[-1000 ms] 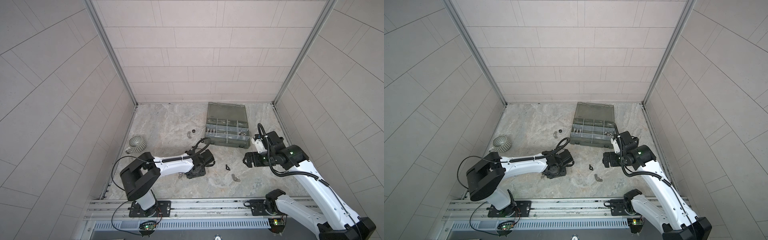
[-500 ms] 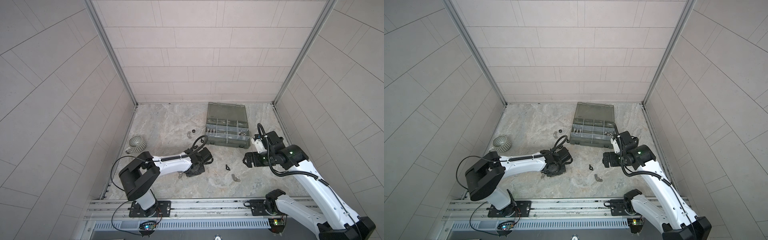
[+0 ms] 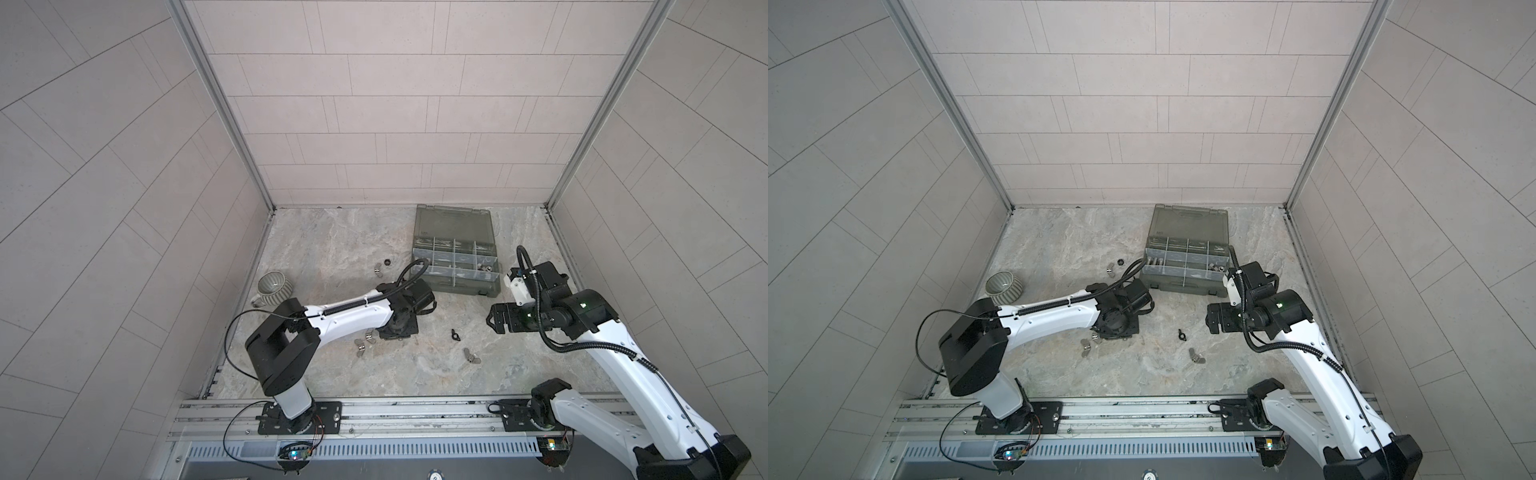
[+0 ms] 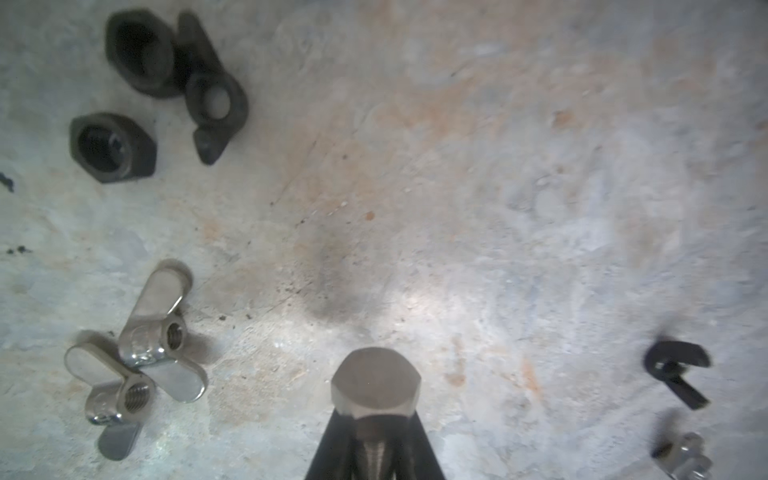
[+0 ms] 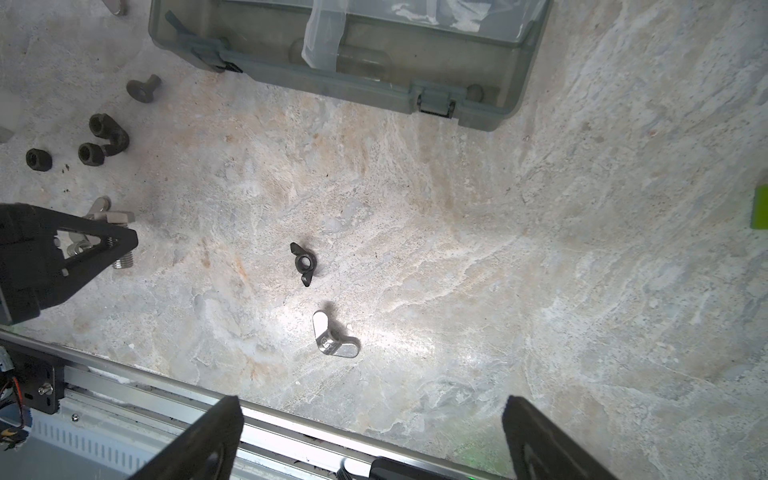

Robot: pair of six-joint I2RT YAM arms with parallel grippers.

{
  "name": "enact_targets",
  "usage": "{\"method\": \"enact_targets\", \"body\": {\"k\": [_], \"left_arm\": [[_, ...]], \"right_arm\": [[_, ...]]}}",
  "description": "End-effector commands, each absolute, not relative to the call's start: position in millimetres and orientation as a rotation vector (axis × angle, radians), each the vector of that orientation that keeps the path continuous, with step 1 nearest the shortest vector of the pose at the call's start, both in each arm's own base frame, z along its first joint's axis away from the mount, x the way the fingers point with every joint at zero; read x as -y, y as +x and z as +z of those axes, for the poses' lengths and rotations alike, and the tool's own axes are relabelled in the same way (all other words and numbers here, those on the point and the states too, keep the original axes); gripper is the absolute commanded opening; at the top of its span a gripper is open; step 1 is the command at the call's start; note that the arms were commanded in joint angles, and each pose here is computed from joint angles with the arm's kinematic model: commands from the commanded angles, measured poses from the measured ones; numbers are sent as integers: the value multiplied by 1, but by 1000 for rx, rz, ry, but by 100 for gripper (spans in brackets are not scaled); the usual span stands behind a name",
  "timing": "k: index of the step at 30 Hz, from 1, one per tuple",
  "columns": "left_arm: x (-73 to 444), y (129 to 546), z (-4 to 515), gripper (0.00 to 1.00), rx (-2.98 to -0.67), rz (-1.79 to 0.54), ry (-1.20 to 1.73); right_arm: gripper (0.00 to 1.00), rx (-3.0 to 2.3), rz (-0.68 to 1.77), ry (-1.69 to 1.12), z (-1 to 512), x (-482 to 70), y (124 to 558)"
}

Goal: Sort the screws and nuts into containers
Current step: 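Carry the bolt over the box with the left gripper while the right arm follows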

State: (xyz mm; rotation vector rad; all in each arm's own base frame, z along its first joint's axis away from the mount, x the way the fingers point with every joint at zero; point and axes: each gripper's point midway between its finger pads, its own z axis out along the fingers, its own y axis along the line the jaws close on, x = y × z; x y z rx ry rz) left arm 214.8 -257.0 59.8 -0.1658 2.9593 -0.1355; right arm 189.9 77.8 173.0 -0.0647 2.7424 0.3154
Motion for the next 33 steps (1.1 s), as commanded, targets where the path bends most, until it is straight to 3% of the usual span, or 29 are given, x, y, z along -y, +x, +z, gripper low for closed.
{"method": "enact_targets", "body": {"k": [1,11,20,33], "left_arm": [[251,226,69,4,-2978,-71,-90],[272,327,102,4,-2927,-160,-37],[302,413,109,4,-2894,-363,-35],[322,455,90,5,-2874,-611,-76]], "right_arm": [[99,-2725,311,-53,177,-75,190],[99,-2699,378,-9,189,-84,214],[99,-2642,665,45,202,-130,267],[99,-2666,680,133,200,-144,320]]}}
